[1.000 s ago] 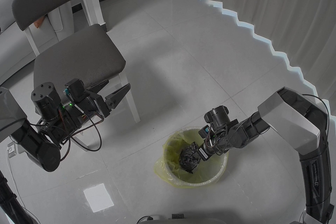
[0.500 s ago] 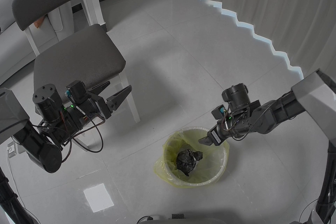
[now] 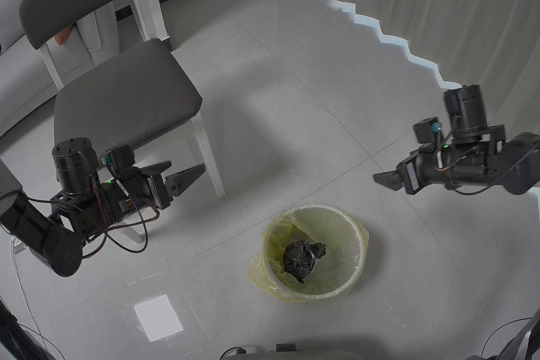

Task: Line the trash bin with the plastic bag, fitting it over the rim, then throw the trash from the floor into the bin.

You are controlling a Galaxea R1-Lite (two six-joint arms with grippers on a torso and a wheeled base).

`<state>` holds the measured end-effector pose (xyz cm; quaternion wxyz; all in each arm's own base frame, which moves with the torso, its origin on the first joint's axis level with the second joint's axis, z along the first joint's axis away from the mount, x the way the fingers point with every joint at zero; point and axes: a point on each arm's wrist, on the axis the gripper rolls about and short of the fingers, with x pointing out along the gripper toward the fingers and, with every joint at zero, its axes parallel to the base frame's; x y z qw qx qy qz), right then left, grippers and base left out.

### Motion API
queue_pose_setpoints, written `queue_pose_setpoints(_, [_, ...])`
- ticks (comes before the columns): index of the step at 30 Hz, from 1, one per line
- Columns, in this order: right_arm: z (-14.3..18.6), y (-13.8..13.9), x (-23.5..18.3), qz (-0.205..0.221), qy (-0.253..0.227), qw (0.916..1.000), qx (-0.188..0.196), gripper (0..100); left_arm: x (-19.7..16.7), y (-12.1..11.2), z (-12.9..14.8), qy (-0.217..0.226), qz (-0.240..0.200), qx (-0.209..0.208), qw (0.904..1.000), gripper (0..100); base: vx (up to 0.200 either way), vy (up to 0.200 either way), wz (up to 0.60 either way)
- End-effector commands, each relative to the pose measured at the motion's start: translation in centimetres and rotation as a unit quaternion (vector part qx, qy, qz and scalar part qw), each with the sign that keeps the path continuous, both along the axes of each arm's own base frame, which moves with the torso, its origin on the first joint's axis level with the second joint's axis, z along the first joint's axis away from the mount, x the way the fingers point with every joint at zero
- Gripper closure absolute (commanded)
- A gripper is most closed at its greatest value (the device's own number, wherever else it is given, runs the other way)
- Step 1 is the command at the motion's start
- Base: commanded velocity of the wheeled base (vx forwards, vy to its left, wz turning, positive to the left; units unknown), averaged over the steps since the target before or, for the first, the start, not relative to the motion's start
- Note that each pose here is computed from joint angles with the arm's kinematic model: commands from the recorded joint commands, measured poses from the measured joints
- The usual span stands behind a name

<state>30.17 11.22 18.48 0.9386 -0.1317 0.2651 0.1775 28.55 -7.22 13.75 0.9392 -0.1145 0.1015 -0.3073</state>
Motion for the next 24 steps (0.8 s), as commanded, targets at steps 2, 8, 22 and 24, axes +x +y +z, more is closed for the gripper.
queue_pose_setpoints(2, [6.6, -8.5, -13.7, -0.131, -0.146, 0.9783, 0.068, 0, -6.9, 2.4, 5.5, 0.011, 0.014, 0.004, 0.9998, 0, 0.0, 0.0, 0.0])
queue_pose_setpoints(8, [6.0, -10.7, -22.6, -0.164, -0.221, 0.9584, 0.074, 0, -13.1, 5.3, 8.5, -0.096, 0.066, 0.018, 0.993, 0, 0.0, 0.0, 0.0])
queue_pose_setpoints(22, [-2.0, -11.4, -35.4, -0.12, -0.279, 0.9487, 0.086, 0, -26.6, 6.4, 7.2, -0.174, 0.142, 0.023, 0.9743, 0, 0.0, 0.0, 0.0])
queue_pose_setpoints(24, [-2.7, -11.4, -35.8, -0.116, -0.288, 0.9465, 0.089, 0, -27.4, 6.3, 7.0, -0.181, 0.136, 0.021, 0.9738, 0, 0.0, 0.0, 0.0])
